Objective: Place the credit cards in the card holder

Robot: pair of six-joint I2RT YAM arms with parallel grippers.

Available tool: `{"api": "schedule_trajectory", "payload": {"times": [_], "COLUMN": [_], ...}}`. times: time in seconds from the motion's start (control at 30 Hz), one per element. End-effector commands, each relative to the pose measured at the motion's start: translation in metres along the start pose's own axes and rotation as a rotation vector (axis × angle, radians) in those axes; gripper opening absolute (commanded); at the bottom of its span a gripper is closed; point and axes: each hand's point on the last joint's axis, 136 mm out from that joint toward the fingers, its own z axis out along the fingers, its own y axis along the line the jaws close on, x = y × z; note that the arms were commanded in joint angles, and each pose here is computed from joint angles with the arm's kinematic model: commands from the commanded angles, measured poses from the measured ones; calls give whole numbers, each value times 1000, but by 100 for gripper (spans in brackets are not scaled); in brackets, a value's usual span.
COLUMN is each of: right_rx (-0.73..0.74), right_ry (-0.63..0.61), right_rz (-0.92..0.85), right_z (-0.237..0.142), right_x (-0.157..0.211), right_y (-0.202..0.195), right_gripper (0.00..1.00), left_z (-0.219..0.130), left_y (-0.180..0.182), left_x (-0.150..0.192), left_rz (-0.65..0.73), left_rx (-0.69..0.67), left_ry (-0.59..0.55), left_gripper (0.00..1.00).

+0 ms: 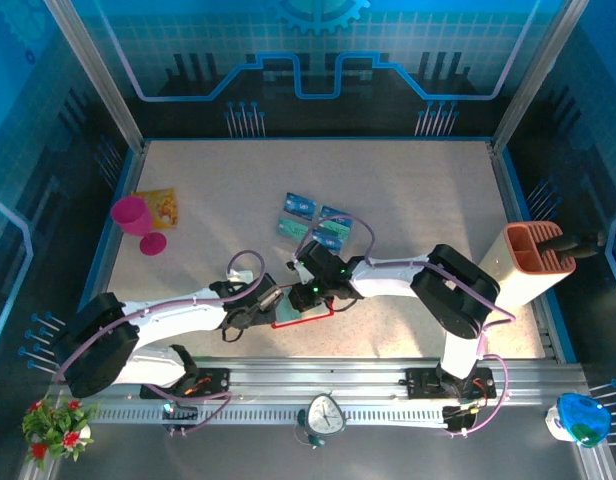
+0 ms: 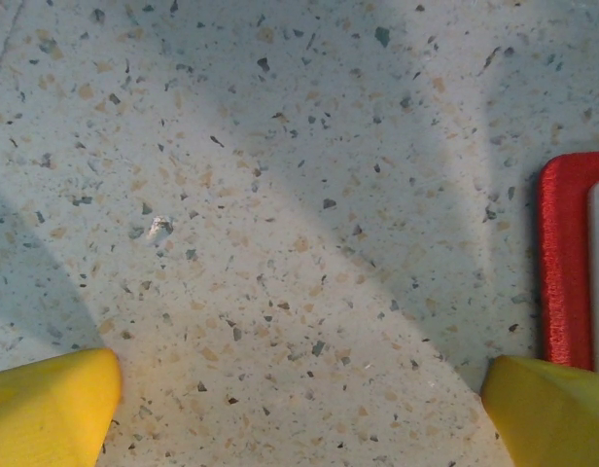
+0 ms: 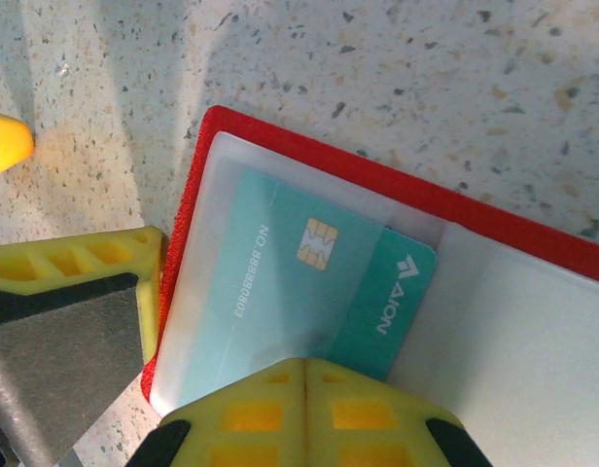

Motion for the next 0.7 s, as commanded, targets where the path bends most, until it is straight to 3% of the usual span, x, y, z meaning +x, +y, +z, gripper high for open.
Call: {"api": "schedule_trajectory", "payload": {"times": [0.0, 0.23, 0.4, 0.67], "right_rx": [-3, -44, -45, 31], "right_ry": [39, 38, -10, -40], "right_rz": [2, 11, -1, 3], "right_z": [9, 10, -9, -27], "right_x": [8, 4, -7, -13], "right_y": [6, 16, 21, -3], "right_gripper": [2, 1, 1, 0], "left_z": [8, 9, 8, 9], "left_y": [-4, -4, -4, -4], "left_x": [2, 3, 3, 4], "left_rz": [5, 7, 7, 5], "left_rx": [5, 6, 11, 16], "left_ry": [17, 18, 17, 15], "left_gripper": [99, 99, 99, 99]}}
